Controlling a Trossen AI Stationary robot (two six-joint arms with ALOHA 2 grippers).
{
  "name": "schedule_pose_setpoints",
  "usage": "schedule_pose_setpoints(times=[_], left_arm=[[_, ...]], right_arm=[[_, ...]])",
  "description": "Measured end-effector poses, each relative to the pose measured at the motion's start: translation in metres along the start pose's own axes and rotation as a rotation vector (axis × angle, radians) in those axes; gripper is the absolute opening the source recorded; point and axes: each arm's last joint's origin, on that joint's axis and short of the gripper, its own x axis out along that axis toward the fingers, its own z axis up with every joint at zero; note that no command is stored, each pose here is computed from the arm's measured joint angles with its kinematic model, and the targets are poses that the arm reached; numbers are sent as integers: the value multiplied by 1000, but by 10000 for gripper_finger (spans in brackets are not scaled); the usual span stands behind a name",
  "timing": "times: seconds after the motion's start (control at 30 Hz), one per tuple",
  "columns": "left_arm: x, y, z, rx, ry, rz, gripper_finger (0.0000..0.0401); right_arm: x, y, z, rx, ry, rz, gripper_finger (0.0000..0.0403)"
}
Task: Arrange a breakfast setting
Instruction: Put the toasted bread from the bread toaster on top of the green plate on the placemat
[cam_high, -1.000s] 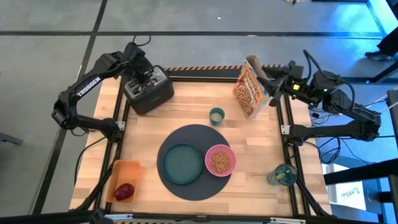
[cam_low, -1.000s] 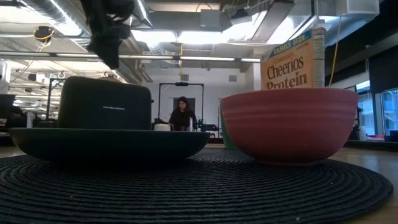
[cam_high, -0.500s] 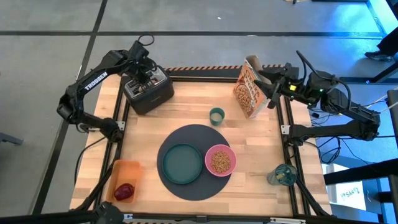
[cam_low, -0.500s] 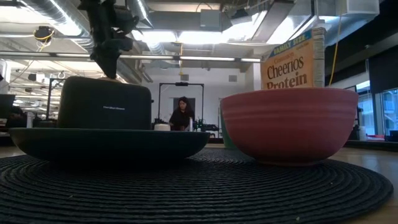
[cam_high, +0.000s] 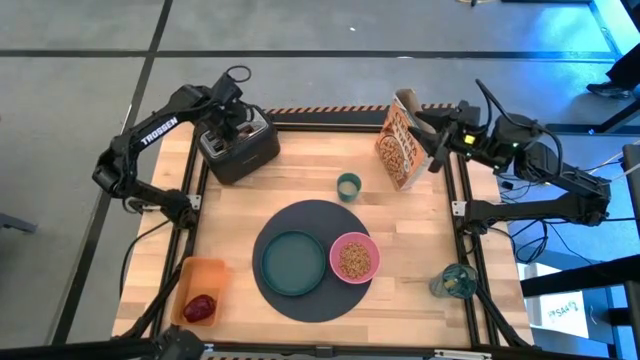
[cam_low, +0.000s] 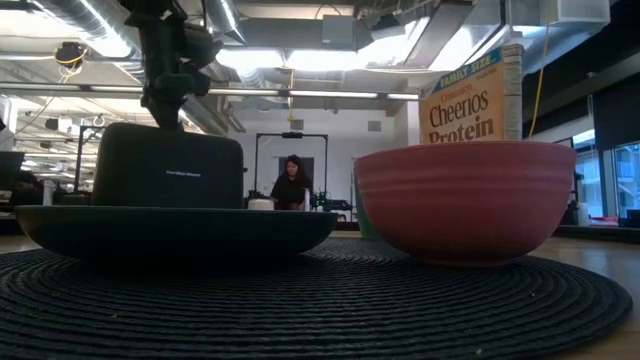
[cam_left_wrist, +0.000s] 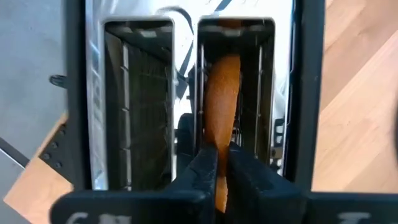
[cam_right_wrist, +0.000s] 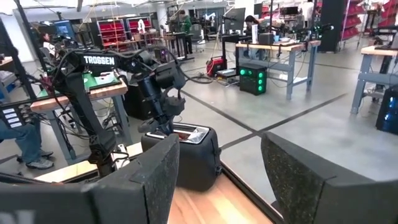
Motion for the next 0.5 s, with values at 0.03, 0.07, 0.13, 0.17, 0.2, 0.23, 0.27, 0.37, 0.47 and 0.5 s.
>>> schedule_pose_setpoints(times=[0.03,0.07,0.13,0.17,0.2,0.23,0.27,0.37,0.47,0.5], left_arm=[[2,0,-1,-1,10,-2,12],[5,-1,-2,-2,19,-4,8],[6,-1,-3,-3,23,-5,6],[5,-1,-3,-6,22,-5,5],[5,-1,-3,-8,21,-1,5],[3,0,-2,-9,15,3,5],[-1,0,-2,-11,4,7,4],[-17,1,-1,-30,-46,24,4],[-42,1,-3,-49,-121,46,3],[-53,1,-5,-62,-155,52,3]], right_arm=[[1,0,0,9,3,-3,218],[2,0,-1,16,5,-6,218],[5,1,-2,30,13,-9,218],[7,1,-3,30,19,-11,218],[9,2,-3,29,23,-12,218],[11,2,-4,30,27,-13,218],[12,2,-5,30,30,-13,218],[17,4,-5,42,29,-7,218],[21,5,-7,55,37,4,218],[22,5,-7,58,41,8,218]])
